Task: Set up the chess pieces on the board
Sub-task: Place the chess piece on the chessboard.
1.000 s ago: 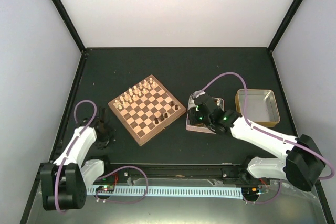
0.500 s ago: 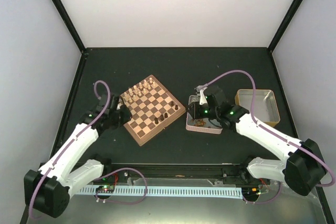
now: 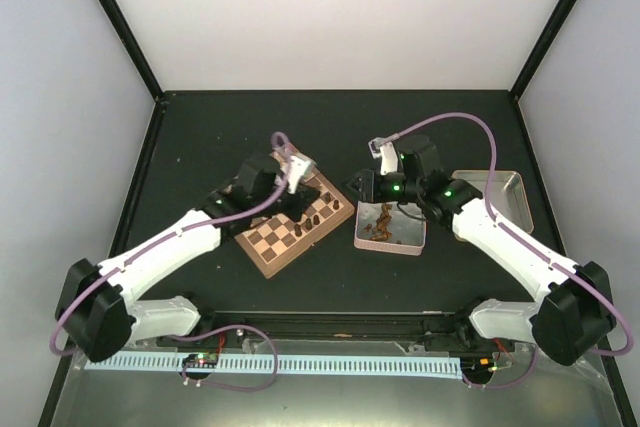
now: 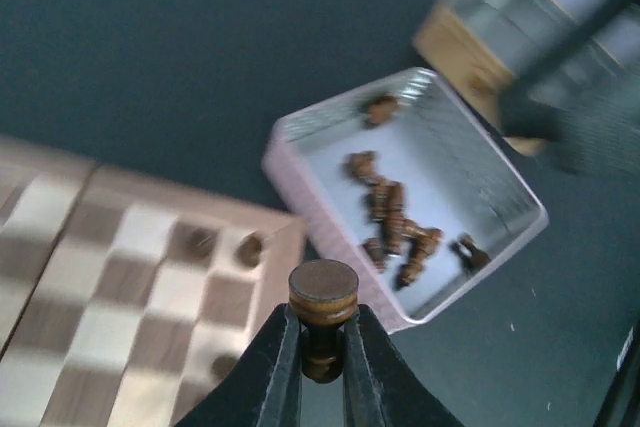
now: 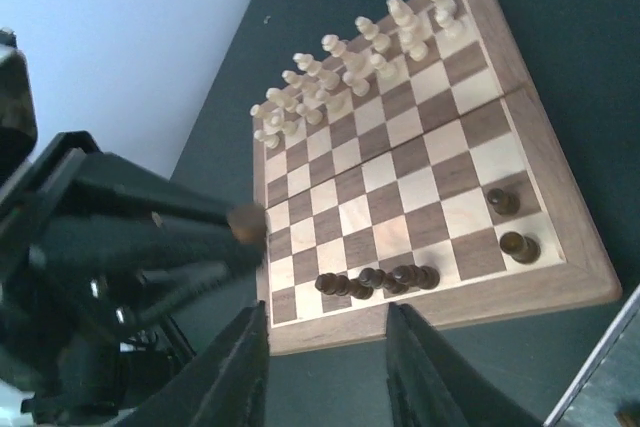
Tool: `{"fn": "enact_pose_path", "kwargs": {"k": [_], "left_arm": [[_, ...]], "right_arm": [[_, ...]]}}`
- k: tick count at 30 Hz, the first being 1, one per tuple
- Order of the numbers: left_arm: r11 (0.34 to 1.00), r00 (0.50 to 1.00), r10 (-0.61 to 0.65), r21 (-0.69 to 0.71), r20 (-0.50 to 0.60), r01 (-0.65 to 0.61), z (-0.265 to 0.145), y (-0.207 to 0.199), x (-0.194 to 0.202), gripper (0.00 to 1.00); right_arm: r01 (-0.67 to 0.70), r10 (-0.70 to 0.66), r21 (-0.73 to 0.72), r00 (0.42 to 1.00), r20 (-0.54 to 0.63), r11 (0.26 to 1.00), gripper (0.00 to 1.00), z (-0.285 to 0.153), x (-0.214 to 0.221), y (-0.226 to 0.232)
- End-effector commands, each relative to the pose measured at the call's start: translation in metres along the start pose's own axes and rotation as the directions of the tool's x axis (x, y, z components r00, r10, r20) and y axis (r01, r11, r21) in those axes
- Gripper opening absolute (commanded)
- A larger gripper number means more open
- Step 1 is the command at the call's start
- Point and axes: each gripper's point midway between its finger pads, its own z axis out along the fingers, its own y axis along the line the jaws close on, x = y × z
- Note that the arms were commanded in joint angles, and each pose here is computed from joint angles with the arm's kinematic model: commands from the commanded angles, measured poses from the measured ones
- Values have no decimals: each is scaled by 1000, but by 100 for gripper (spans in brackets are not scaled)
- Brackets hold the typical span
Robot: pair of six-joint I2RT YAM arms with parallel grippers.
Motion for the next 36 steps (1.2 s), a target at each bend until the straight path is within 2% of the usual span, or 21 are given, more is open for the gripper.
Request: {"fn": "enact_pose_path", "kwargs": {"k": [1, 3, 5, 7, 13, 23, 27, 34, 36], "left_arm": [[809, 818, 533, 154, 218, -568, 6, -85, -34, 2], [721, 729, 637, 140, 249, -678, 12, -97, -30, 2], [668, 670, 692, 113, 269, -735, 17, -99, -30, 2], [635, 630, 720, 88, 292, -767, 18, -101, -35, 2], [566, 570, 765, 108, 299, -817, 31, -106, -29, 2], [553, 553, 770, 99, 318, -827, 29, -110, -33, 2], [551, 555, 758, 119, 343, -826, 25, -116, -33, 2], [569, 568, 729, 123, 382, -813, 15, -121, -37, 2], [586, 577, 709, 116, 404, -802, 7, -124, -43, 7]], "right_arm": [[7, -7, -56, 1000, -11, 998, 39, -7, -6, 14], [-2, 2, -39, 1000, -8, 999, 41, -8, -8, 11], [-15, 15, -28, 1000, -14, 999, 42, -8, -7, 9], [-29, 29, -14, 1000, -10, 999, 43, -9, -6, 7], [-37, 37, -18, 999, -19, 999, 48, -15, 4, 5], [-69, 68, -7, 995, -77, 998, 39, -11, 26, -6], [-69, 68, -13, 996, -63, 998, 25, -9, 21, -5], [-97, 90, -76, 992, -86, 992, 9, -6, 23, 5], [-101, 95, -78, 993, -69, 992, 7, -7, 21, 6]]}}
